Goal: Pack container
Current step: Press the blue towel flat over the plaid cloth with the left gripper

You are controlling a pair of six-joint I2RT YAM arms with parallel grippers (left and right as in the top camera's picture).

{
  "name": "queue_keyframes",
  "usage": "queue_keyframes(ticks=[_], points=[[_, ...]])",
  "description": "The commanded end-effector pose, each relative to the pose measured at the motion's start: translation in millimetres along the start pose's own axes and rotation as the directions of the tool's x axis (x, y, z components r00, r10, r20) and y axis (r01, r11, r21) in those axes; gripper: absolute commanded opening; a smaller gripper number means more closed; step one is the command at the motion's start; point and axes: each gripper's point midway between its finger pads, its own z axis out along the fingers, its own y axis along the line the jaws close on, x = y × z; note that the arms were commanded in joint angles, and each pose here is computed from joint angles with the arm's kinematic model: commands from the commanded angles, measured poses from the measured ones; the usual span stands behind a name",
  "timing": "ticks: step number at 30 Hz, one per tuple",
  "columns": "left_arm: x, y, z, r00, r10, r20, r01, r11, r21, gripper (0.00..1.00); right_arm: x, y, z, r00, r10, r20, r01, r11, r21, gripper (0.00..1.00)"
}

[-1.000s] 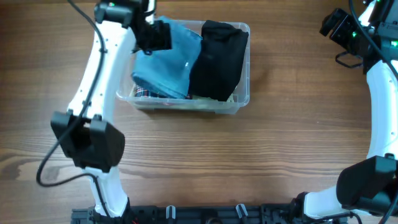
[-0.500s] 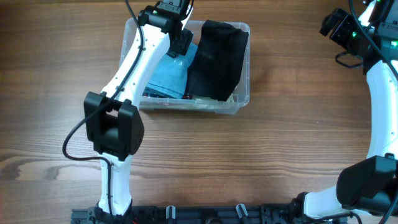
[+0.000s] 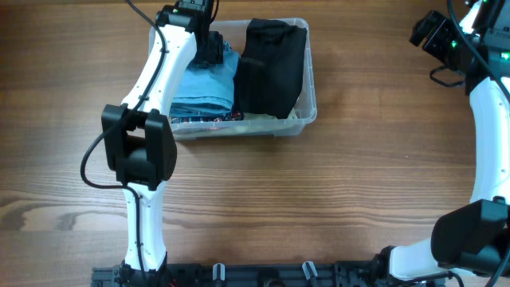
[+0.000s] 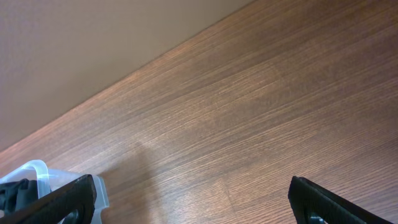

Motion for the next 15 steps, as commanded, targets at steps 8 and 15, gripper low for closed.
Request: queue_keyframes(ticks=[8, 15], points=[[22, -1, -101, 1.0, -0.007, 0.016, 0.007, 1.0, -0.008, 0.79, 0, 2, 2, 1.0, 0.009, -0.004, -0.009, 1.0, -0.009, 1.0], [54, -15, -78, 0.987, -0.073, -0.143, 0.075, 0.997, 0.013, 0.81, 0, 3, 2, 1.0, 0.009, -0.003, -0.009, 1.0, -0.009, 1.0]])
